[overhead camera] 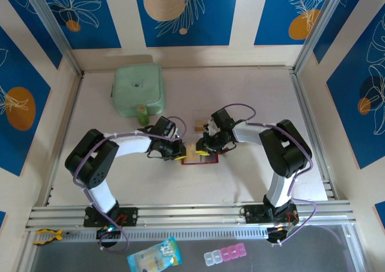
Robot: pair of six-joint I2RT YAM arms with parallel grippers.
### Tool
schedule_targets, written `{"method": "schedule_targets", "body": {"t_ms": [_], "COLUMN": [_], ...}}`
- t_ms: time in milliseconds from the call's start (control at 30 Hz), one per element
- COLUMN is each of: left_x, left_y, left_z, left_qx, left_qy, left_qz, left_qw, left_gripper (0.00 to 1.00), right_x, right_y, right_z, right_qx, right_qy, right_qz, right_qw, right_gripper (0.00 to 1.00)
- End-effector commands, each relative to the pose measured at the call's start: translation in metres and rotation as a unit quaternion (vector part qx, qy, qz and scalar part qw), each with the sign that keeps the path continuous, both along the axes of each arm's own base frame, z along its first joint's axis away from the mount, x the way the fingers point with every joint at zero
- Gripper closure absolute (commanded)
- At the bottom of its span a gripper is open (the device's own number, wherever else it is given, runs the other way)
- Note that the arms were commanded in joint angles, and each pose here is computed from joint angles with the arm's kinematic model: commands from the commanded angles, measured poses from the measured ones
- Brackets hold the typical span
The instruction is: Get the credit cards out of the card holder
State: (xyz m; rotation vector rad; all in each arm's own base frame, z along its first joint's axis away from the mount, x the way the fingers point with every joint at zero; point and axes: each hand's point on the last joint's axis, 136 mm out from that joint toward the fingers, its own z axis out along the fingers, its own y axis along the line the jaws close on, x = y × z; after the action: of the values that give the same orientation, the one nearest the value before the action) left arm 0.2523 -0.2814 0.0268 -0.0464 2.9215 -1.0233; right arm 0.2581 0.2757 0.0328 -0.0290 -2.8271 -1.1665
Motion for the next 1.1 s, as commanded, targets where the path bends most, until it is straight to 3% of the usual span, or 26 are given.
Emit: {"method": "schedule_targets", "body": {"t_ms": [0,433,1067], "left_x": [0.001,0.001,0.010], "left_y": [0.004,0.004,0.002], "left_z": [-0.005,-0.004,0.015], "left_qx": [0.012,0.013,0.014], "left_qy": [0.005,0.006,-0.018], "left_qz": [-0.006,-0.006,-0.009], "left_qw": [1.000,1.000,1.000], "left_gripper": [0.86,0.86,0.86], "right_x": [-0.003,-0.002,0.002], "right_y": [0.008,-0.011,-0.014], "right_z": [0.001,-0.004,0.014], "right_qx": [0.009,-0.061,-0.061], "right_qy": [0.004,-0.016,-0.042], "right_qz": [0.021,0.016,0.017], "right_qw": [1.000,0.998,0.997], "right_gripper": [0.80,0.78,0.77]}}
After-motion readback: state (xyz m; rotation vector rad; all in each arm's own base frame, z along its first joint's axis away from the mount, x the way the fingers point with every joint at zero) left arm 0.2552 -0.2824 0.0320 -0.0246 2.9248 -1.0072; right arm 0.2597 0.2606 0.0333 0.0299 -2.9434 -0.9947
